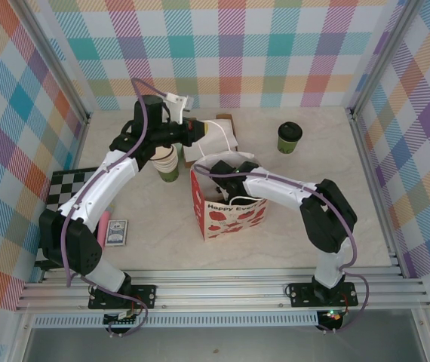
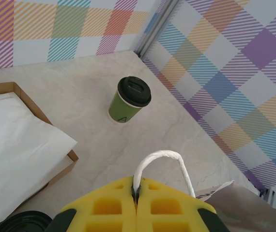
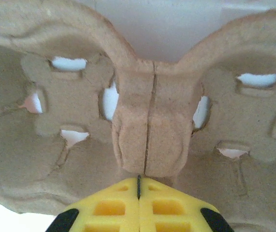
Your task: Pack the takeout coffee
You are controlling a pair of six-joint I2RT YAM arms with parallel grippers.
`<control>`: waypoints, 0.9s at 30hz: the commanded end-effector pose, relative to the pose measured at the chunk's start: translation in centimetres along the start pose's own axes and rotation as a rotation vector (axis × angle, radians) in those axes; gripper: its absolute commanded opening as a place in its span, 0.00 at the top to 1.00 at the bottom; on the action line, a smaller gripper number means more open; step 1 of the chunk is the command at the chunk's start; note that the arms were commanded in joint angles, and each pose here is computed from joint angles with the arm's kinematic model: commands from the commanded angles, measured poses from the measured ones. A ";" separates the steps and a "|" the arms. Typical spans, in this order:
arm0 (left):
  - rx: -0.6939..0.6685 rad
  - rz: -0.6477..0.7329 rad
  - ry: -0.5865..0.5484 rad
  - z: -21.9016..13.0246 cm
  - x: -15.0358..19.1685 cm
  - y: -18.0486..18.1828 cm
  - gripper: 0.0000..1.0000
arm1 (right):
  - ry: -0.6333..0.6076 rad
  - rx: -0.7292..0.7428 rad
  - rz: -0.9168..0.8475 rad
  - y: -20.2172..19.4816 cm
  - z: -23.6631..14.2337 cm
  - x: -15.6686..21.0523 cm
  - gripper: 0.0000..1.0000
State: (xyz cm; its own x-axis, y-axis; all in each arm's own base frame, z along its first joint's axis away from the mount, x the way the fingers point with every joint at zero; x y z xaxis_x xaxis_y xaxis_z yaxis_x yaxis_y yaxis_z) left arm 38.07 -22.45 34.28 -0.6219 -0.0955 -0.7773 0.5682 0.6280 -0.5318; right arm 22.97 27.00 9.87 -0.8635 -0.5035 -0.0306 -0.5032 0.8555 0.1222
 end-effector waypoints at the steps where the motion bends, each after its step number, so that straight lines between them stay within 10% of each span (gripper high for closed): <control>1: 0.029 0.030 -0.007 -0.6 -0.4 -0.7 1.00 | 0.061 0.000 0.029 -0.1 1.7 0.7 0.94; 27: 0.036 0.059 0.011 -0.9 0.0 -0.9 1.00 | -0.361 -0.113 -0.050 2.0 -8.3 -3.1 0.63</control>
State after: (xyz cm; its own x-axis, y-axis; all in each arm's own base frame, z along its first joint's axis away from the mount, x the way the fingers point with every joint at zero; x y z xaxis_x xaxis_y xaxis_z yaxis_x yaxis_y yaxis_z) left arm 37.78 -22.60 34.18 -0.6105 -0.0627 -0.7895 0.5983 0.6167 -0.5116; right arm 24.68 28.49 16.05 -0.8391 -0.4564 -0.2961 -0.5191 0.8346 0.1844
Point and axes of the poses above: each hand's point on the last joint's axis, 136 mm out from that joint toward the fingers, its own z axis out along the fingers, its own y axis along the line the jaws close on, x = y × z, the point moved 4 cm from there along -z, back along the fingers, and after that the axes turned 6 degrees about -z, right-handed, at the moved point
